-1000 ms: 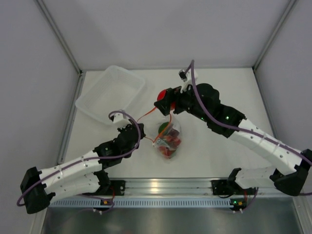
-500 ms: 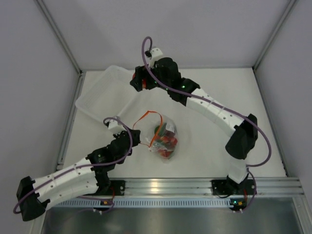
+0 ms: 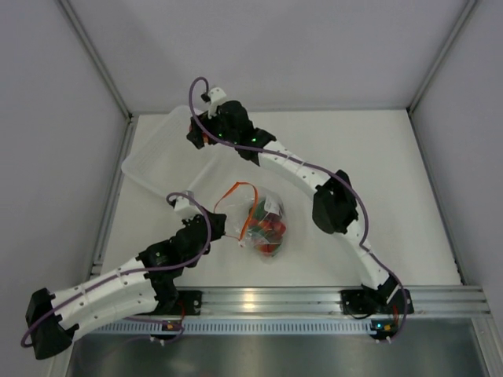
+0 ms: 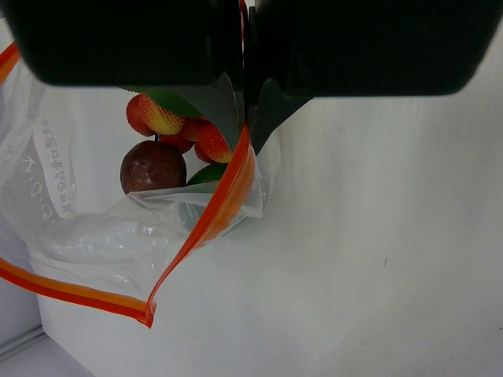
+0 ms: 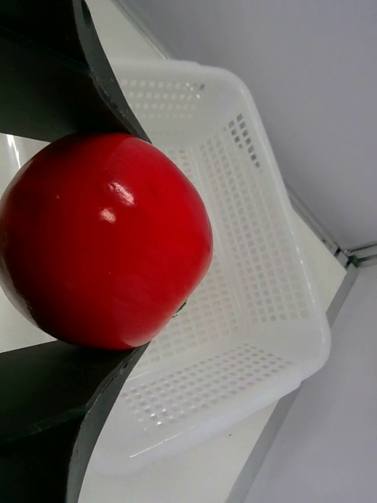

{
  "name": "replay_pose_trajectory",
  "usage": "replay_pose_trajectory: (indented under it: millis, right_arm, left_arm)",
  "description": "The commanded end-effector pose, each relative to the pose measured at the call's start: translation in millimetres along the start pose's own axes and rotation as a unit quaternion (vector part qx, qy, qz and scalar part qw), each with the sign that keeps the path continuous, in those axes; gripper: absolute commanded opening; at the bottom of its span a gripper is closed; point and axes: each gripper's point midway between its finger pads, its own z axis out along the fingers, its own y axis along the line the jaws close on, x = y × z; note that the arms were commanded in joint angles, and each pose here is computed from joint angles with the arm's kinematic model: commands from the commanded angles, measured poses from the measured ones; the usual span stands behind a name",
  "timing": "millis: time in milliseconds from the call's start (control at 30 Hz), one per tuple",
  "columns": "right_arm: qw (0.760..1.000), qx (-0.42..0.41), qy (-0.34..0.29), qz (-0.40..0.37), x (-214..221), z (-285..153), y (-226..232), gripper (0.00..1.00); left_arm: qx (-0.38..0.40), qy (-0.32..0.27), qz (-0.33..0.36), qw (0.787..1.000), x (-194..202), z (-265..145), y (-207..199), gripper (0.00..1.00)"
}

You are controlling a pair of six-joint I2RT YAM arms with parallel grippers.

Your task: Open the zip-top bag and remove the fake food

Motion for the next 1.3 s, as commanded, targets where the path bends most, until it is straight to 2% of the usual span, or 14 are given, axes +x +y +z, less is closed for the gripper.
replay_pose_trajectory:
  millis: [0,67,100,167,200,400,467,567,833,933,1067,1133,1267]
  right_arm:
    - [0.996,-0.017,-0.08,-0.033,-37.5,16.7,3.2,0.2]
    - [0.996,-0.01,-0.078,-0.044,-30.8,22.1,-0.9,0.23]
    - [0.996,-0.002,-0.073,-0.048,-24.1,25.9,-5.4,0.32]
    - [0.996,0.008,-0.072,-0.057,-20.4,28.1,-9.3,0.38]
    - [0.996,0.01,-0.069,-0.059,-17.2,29.8,-11.7,0.46]
    - [0.996,0.016,-0.06,-0.062,-12.3,30.1,-13.8,0.8]
    - [0.996,0.017,-0.06,-0.065,-13.4,29.2,-13.3,0.83]
    - [0.996,0.022,-0.06,-0.067,-16.0,27.6,-14.8,0.97]
    - [0.995,0.029,-0.062,-0.078,-21.2,27.3,-16.8,0.99]
    - [0.993,0.054,-0.07,-0.077,-38.1,12.4,-20.8,0.99]
    - [0.99,0.1,-0.071,-0.068,-65.6,-27.6,-24.1,1.0]
    - [0.986,0.145,-0.076,-0.034,-86.0,-56.6,-32.8,1.0]
    - [0.989,0.134,-0.058,-0.01,-87.1,-114.8,-28.4,0.99]
  left_arm:
    - [0.008,0.002,0.006,1.0,0.7,-0.5,-0.9,0.0]
    - [0.01,0.001,0.007,1.0,-0.3,-1.2,-1.6,0.0]
    - [0.012,0.001,0.006,1.0,-0.8,-1.7,-2.3,0.0]
    - [0.016,0.003,0.004,1.0,-0.5,-2.6,-3.8,0.0]
    - [0.017,0.004,0.004,1.0,-0.3,-2.7,-3.9,0.0]
    - [0.018,0.005,0.002,1.0,-0.6,-2.8,-5.6,0.0]
    - [0.021,0.004,0.001,1.0,-2.0,-3.7,-7.4,0.0]
    - [0.024,0.004,0.001,1.0,-2.6,-4.6,-8.0,0.0]
    - [0.026,0.005,-0.005,1.0,-0.9,-5.5,-5.9,0.0]
    - [0.027,0.006,-0.002,1.0,-1.4,-5.5,-7.3,0.0]
    - [0.033,0.007,-0.002,0.999,-4.6,-6.3,-13.9,0.0]
    - [0.041,0.007,-0.01,0.999,-8.3,-8.0,-20.6,0.0]
    - [0.052,0.005,-0.023,0.998,-14.8,-10.5,-30.6,0.0]
